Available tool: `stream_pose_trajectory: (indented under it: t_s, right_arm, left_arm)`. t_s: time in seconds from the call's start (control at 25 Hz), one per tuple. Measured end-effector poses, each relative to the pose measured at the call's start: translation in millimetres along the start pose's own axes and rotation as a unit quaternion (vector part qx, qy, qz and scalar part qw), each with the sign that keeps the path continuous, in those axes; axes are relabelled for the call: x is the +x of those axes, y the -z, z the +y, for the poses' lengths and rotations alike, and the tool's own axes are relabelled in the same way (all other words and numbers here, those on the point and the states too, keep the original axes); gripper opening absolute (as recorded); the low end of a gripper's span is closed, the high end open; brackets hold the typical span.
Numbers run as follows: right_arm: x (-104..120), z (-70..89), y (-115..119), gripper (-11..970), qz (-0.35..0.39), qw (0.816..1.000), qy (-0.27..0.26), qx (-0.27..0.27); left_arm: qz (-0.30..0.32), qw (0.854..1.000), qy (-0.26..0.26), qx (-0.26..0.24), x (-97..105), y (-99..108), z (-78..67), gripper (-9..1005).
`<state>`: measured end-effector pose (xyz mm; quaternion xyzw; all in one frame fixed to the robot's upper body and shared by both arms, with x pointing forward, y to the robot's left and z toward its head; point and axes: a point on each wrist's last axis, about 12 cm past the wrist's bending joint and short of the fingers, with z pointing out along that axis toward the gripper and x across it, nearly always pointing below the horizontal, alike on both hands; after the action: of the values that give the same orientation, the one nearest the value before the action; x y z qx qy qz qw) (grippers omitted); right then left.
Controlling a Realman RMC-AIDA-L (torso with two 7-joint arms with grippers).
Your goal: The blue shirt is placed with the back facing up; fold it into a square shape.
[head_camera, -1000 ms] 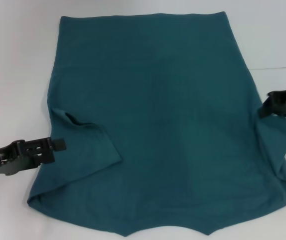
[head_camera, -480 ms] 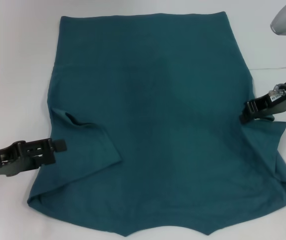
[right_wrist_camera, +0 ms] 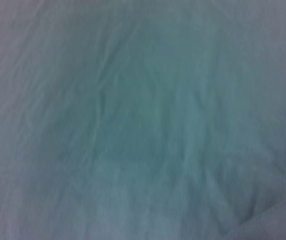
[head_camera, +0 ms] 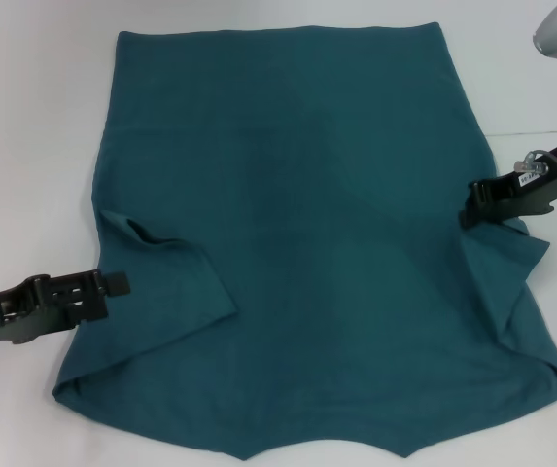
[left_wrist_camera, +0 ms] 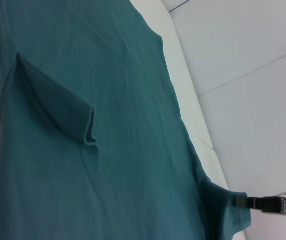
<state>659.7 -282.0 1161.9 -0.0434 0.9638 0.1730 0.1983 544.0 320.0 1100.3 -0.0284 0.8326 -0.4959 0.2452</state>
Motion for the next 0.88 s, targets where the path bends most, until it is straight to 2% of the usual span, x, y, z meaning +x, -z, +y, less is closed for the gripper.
stream_pose_trajectory:
  t_s: [0.16, 0.56, 0.88]
  right_arm:
    - [0.7, 1.7, -1.9, 12, 0.000, 1.000, 0.002, -0.001]
    - [2.4, 11.2, -8.0, 13, 0.024, 0.997, 0.062, 0.024]
    - [2.2, 8.3, -6.1, 12, 0.021, 0.999, 0.028, 0.018]
  left_arm:
    - [0.000, 1.000, 0.000, 0.000, 0.1, -0.1, 0.1, 735]
    - [0.000, 1.000, -0.001, 0.000, 0.2, -0.1, 0.1, 734]
    - [0.000, 1.000, 0.002, -0.001, 1.2, 0.6, 1.0, 733]
